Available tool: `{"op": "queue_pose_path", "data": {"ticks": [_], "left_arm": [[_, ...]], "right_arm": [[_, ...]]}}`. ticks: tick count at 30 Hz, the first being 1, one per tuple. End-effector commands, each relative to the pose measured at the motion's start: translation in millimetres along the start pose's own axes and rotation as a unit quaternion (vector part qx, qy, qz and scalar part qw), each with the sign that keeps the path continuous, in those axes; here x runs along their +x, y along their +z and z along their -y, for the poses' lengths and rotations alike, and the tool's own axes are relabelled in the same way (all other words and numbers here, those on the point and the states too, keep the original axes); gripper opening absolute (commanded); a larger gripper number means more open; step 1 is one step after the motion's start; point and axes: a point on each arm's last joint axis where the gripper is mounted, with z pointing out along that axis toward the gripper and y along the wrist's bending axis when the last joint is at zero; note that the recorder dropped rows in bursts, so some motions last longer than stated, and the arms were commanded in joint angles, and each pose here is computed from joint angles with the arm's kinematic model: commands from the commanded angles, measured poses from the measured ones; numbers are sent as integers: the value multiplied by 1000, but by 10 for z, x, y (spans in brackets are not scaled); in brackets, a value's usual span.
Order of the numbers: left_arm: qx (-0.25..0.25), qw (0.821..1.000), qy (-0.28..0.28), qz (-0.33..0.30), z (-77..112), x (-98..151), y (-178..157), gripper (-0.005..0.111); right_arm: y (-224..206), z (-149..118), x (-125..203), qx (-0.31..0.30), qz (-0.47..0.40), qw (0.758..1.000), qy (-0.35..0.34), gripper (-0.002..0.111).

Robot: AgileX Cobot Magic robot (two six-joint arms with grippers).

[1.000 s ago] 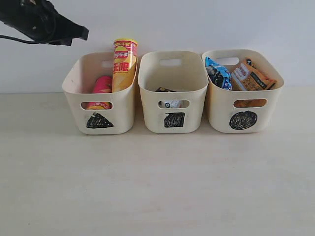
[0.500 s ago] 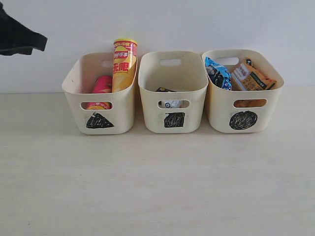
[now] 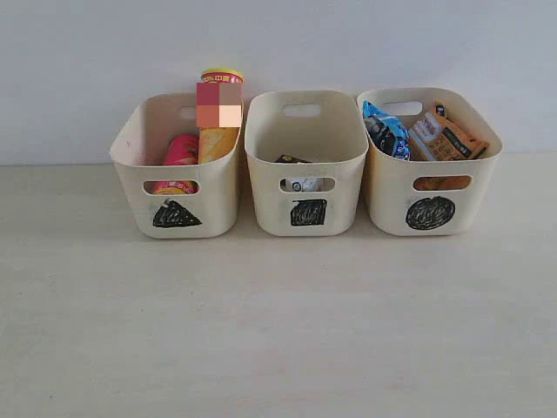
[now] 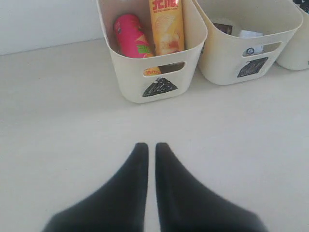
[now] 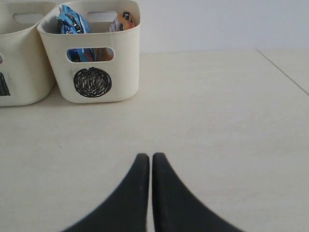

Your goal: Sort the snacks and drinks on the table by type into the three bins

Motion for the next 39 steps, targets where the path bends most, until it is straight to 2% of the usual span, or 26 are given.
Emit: {"op": "queue_pose_path", "data": {"ticks": [1,10,14,18,27,39], "left_arm": [[-1,998,7,63,9,193,-73,4],[-13,991,13,136,-9,509,23,4],[-30,981,54,182,-22,705,67,4],[-37,976,68,201,-21,935,-7,4],[-86,974,29,209,-103,1421,-9,4],[-128,965,-8,228,-143,1778,28,4]], "right_arm": [[1,2,5,1,4,1000,-2,0],[1,2,5,1,4,1000,-2,0],[1,2,5,1,4,1000,-2,0],[1,2,5,1,4,1000,-2,0],[1,2,5,1,4,1000,-2,0],[1,2,5,1,4,1000,-2,0]]}}
